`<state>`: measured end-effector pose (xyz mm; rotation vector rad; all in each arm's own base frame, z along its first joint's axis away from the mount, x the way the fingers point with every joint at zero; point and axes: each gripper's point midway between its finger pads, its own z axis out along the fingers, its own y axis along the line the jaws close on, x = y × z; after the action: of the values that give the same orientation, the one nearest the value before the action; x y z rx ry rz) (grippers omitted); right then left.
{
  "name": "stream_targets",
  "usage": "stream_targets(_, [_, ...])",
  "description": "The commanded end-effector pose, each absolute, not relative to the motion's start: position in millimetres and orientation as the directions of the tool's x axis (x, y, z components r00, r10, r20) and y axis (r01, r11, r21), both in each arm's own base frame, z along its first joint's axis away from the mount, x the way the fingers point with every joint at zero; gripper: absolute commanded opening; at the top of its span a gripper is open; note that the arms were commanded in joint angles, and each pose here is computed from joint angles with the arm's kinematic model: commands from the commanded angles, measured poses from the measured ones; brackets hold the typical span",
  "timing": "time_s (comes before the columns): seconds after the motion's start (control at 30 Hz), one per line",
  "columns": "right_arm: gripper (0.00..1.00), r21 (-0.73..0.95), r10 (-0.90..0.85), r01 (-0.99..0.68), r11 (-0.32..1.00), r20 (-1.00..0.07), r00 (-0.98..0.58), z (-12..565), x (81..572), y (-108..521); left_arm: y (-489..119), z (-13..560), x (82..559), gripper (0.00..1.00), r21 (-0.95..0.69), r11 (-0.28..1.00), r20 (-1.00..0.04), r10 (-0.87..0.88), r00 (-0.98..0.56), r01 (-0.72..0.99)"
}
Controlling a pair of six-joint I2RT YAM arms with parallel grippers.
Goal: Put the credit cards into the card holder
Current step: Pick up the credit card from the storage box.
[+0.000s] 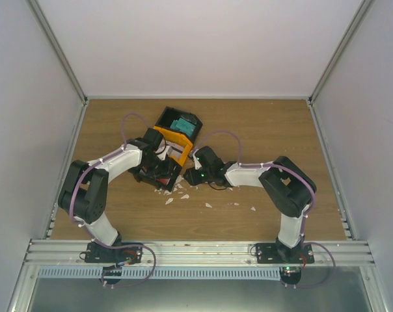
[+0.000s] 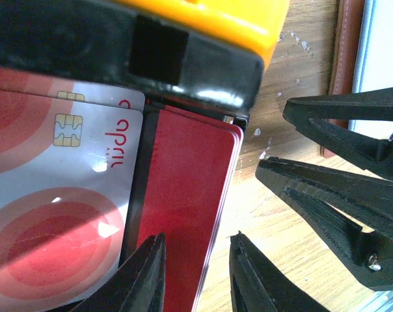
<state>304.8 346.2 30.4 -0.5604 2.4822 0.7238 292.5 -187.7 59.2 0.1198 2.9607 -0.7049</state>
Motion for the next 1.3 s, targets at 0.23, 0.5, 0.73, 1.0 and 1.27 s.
stream_targets(0.23, [0.41,0.381,-0.2,-0.487,0.786,-0.589,-0.783,45,316,343,-199,71,281,0.3,-0.502,0.854,-0.11,0.091,-0.99,0.135])
stream_targets(0.5, [0.41,0.379,-0.206,-0.489,0.786,-0.585,-0.785,43,316,344,-192,71,281,0.23,-0.47,0.872,-0.12,0.086,-0.989,0.133])
stream_targets(0.73, [0.42,0.376,-0.216,-0.486,0.789,-0.57,-0.792,37,314,343,-191,77,284,0.21,-0.466,0.874,-0.138,0.083,-0.987,0.139])
stream_targets(1.0, [0.41,0.373,-0.218,-0.483,0.792,-0.567,-0.794,36,313,341,-190,82,283,0.15,-0.465,0.874,-0.144,0.078,-0.986,0.137])
stream_targets(1.27, [0.42,0.374,-0.212,-0.48,0.793,-0.57,-0.794,39,314,342,-189,90,282,0.11,-0.461,0.876,-0.159,0.074,-0.985,0.14])
